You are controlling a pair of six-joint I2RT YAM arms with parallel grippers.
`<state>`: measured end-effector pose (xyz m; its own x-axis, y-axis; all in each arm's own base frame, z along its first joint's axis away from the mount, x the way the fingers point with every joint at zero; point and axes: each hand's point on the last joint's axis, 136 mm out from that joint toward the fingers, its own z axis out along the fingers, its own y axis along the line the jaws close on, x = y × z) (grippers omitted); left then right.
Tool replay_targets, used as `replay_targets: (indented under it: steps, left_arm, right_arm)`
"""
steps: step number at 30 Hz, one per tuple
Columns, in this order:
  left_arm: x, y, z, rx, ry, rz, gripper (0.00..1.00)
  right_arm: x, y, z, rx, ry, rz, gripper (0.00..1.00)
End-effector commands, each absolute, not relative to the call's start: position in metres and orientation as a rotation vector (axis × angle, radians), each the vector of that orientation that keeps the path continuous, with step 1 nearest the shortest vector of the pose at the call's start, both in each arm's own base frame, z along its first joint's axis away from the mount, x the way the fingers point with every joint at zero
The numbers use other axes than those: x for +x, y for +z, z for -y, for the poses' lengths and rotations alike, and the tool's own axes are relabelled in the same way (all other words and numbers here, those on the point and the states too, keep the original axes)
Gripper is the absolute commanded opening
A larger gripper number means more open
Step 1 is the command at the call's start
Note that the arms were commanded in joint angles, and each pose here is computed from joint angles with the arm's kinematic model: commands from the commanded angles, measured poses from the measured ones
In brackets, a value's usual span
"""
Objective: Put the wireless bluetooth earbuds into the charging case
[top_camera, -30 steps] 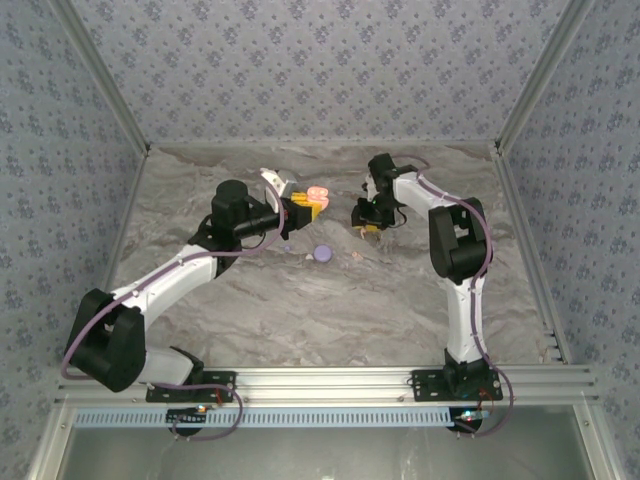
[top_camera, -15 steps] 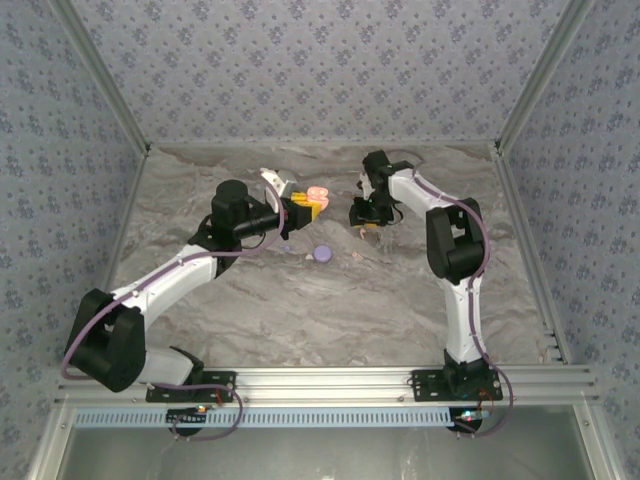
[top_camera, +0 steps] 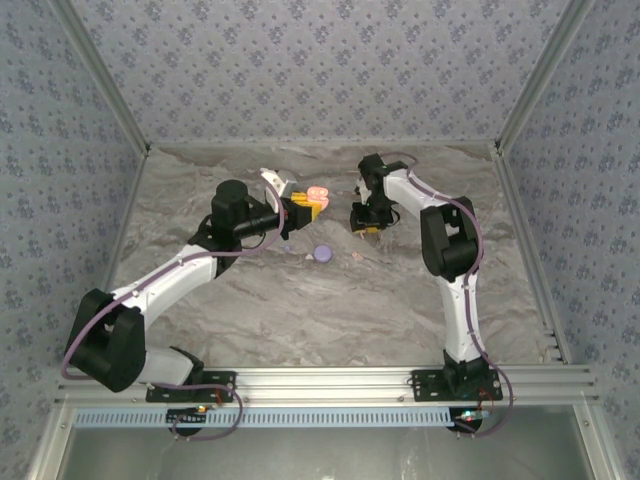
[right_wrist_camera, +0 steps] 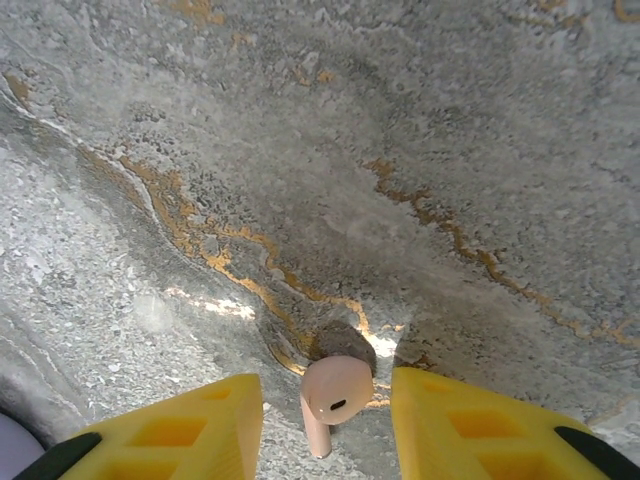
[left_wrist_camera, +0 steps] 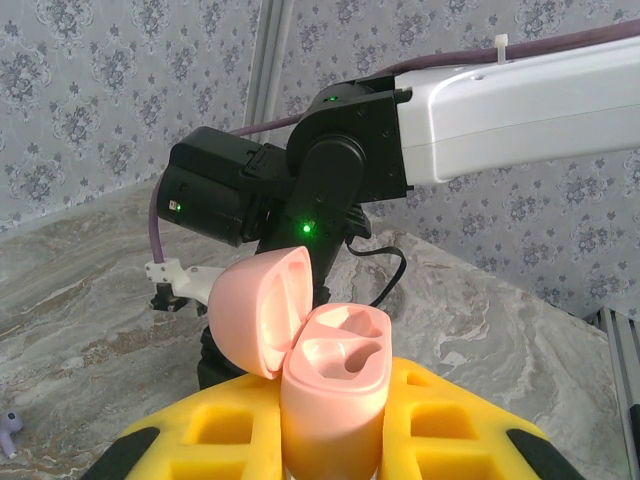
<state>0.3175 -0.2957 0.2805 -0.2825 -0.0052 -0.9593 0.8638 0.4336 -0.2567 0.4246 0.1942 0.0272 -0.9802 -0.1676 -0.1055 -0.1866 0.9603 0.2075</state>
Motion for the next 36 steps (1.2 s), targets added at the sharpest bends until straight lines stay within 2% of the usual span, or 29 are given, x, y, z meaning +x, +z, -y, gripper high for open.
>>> replay_targets:
  steps: [1,36]
  left_arm:
    - [0.309,0.301,0.296,0.771,-1.047,-1.578,0.09]
    - [0.309,0.302,0.296,0.775,-1.045,-1.578,0.1]
  right_arm:
    - [0.423,0.026,-0.194,-0.296,0.289,-3.046,0.39]
    - [0.424,0.01,-0.194,-0.294,0.182,-3.086,0.33]
